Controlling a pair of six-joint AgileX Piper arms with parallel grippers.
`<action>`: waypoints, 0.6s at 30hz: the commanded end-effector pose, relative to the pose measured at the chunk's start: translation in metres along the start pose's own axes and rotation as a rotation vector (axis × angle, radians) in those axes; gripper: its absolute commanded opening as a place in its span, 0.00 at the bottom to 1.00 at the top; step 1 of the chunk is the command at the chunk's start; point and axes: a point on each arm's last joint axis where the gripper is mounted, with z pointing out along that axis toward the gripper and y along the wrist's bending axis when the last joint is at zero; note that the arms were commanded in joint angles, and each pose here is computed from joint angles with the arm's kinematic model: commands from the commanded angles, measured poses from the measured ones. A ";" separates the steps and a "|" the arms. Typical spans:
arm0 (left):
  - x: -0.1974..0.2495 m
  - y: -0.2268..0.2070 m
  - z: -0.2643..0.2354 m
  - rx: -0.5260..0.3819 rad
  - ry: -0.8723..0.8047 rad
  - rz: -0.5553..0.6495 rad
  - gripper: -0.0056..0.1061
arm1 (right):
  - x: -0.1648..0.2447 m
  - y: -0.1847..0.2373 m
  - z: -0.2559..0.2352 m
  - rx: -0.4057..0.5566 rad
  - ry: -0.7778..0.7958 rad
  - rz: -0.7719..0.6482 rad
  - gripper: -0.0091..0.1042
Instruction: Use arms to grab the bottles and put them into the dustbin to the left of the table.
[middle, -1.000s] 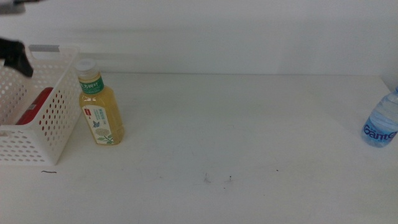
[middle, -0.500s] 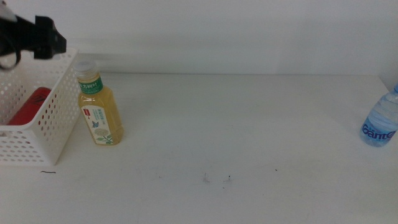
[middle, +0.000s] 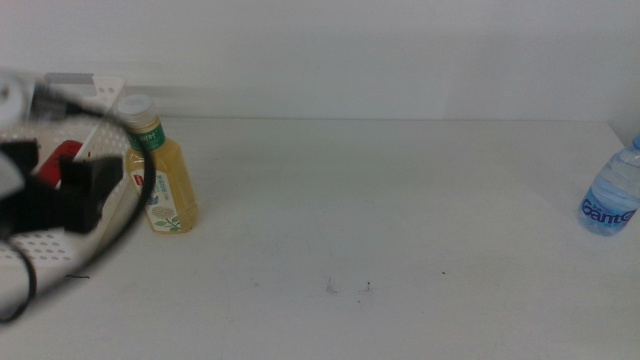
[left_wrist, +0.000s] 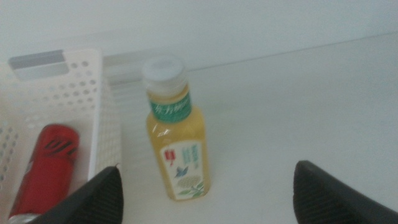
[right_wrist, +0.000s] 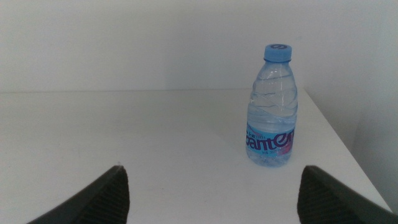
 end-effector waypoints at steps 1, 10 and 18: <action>0.016 0.000 -0.003 -0.018 -0.049 0.001 0.89 | 0.000 0.000 0.000 0.001 -0.010 -0.013 0.89; 0.073 -0.002 -0.003 -0.037 -0.070 -0.008 0.89 | 0.000 0.000 0.000 0.001 -0.010 -0.013 0.89; 0.095 -0.003 0.000 -0.051 -0.241 -0.023 0.89 | 0.000 0.000 0.000 0.001 -0.010 -0.013 0.89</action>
